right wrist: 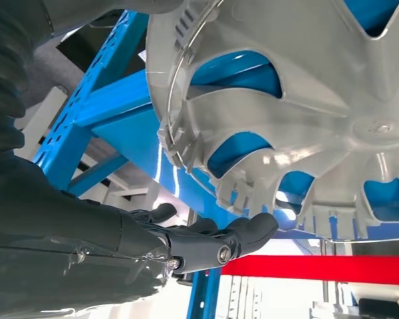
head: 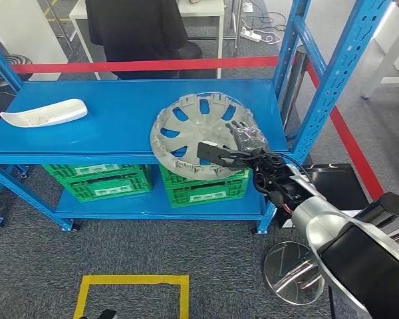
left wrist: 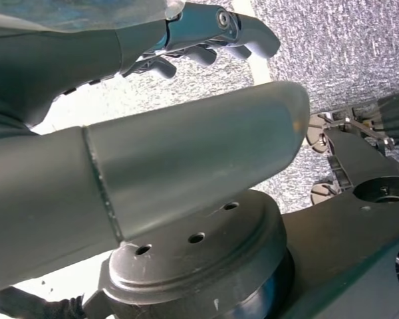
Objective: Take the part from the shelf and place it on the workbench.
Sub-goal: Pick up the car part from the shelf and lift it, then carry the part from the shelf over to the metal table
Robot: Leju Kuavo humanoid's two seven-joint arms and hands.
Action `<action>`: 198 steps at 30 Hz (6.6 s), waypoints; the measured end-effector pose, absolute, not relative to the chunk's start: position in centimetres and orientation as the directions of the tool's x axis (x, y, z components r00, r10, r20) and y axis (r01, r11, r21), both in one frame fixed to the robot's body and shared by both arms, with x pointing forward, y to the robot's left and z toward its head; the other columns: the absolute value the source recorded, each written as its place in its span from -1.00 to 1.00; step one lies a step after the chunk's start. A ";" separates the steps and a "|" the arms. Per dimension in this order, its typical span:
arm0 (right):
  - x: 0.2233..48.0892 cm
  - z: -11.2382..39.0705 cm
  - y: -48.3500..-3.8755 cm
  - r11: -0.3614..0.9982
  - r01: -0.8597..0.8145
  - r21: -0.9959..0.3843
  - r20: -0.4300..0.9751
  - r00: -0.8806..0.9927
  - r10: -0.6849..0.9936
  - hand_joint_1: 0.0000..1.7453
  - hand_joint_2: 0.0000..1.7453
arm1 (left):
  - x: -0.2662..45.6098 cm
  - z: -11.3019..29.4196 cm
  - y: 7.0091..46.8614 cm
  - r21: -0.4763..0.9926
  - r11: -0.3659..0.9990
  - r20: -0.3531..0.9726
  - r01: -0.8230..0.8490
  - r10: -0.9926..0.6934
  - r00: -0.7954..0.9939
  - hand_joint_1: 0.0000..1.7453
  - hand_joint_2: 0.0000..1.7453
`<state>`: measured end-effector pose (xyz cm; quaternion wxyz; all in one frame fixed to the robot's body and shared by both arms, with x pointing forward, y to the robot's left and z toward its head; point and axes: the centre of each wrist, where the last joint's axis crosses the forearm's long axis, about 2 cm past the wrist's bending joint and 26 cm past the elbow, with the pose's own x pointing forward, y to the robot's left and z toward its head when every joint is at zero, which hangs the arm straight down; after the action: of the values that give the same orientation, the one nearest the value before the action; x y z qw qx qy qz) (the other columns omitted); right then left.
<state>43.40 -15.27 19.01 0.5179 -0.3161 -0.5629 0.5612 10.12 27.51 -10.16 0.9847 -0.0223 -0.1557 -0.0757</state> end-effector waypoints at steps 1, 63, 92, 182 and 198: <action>43.4 19.0 -15.2 0.170 -0.227 -0.959 0.229 -0.264 0.937 -1.00 1.00 | 10.1 -10.2 27.5 -0.020 0.987 0.310 0.158 -0.144 0.940 -1.00 -1.00; 41.4 15.1 -14.1 0.146 -0.375 -0.916 0.255 -0.260 0.931 -0.92 1.00 | 10.3 -10.1 27.6 -0.012 0.988 0.314 0.155 -0.143 0.939 -1.00 -1.00; 41.6 15.1 -14.4 0.167 -0.378 -0.911 0.276 -0.256 0.927 1.00 1.00 | 10.1 -10.2 27.8 -0.012 0.988 0.316 0.151 -0.140 0.938 -1.00 -1.00; 39.5 22.3 -19.1 0.861 0.078 -0.502 0.642 -0.634 0.431 1.00 1.00 | 10.0 -10.2 28.3 0.008 0.985 0.316 0.174 -0.168 0.934 -1.00 -1.00; 40.0 22.1 -19.2 0.867 0.067 -0.493 0.640 -0.647 0.414 1.00 1.00 | 9.4 -10.3 29.5 0.031 0.987 0.315 0.155 -0.157 0.936 -1.00 -1.00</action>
<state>39.98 -19.18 22.13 0.3974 -0.1364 -0.8808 0.2186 9.38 29.49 -10.35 0.9839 0.0029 -0.1601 -0.0792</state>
